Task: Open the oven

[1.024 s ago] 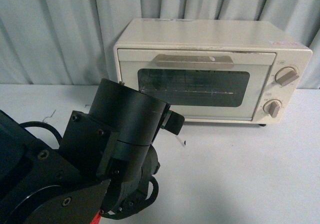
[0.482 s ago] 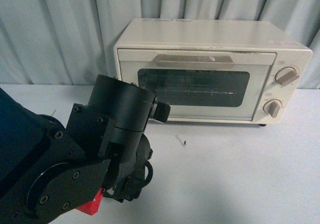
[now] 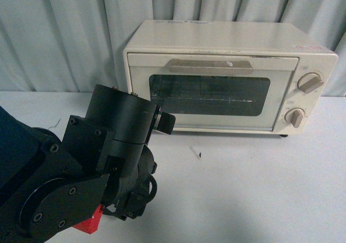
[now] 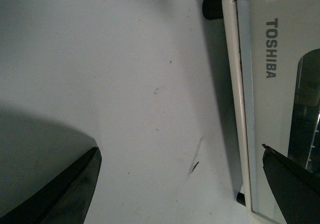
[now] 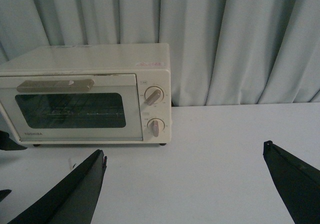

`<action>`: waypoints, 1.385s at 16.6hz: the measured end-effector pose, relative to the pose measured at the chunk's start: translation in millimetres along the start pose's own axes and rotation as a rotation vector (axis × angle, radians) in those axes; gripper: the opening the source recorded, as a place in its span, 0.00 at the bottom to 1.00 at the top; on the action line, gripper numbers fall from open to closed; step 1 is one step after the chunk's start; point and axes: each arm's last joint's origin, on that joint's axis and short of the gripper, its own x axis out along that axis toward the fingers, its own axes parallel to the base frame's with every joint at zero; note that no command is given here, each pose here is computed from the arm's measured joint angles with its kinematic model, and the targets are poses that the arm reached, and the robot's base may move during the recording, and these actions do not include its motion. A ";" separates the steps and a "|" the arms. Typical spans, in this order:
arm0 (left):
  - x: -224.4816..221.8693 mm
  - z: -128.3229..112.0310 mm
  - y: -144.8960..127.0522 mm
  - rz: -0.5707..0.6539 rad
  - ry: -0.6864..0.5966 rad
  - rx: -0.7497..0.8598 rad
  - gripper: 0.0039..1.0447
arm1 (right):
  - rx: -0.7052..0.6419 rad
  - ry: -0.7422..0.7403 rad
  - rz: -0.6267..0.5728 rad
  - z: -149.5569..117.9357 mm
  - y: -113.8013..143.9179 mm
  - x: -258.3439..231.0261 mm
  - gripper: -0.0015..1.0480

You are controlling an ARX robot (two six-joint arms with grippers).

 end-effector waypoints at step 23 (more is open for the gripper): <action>0.1 -0.3 1.9 0.011 0.007 0.003 0.94 | 0.116 0.400 -0.214 -0.9 6.8 2.6 0.94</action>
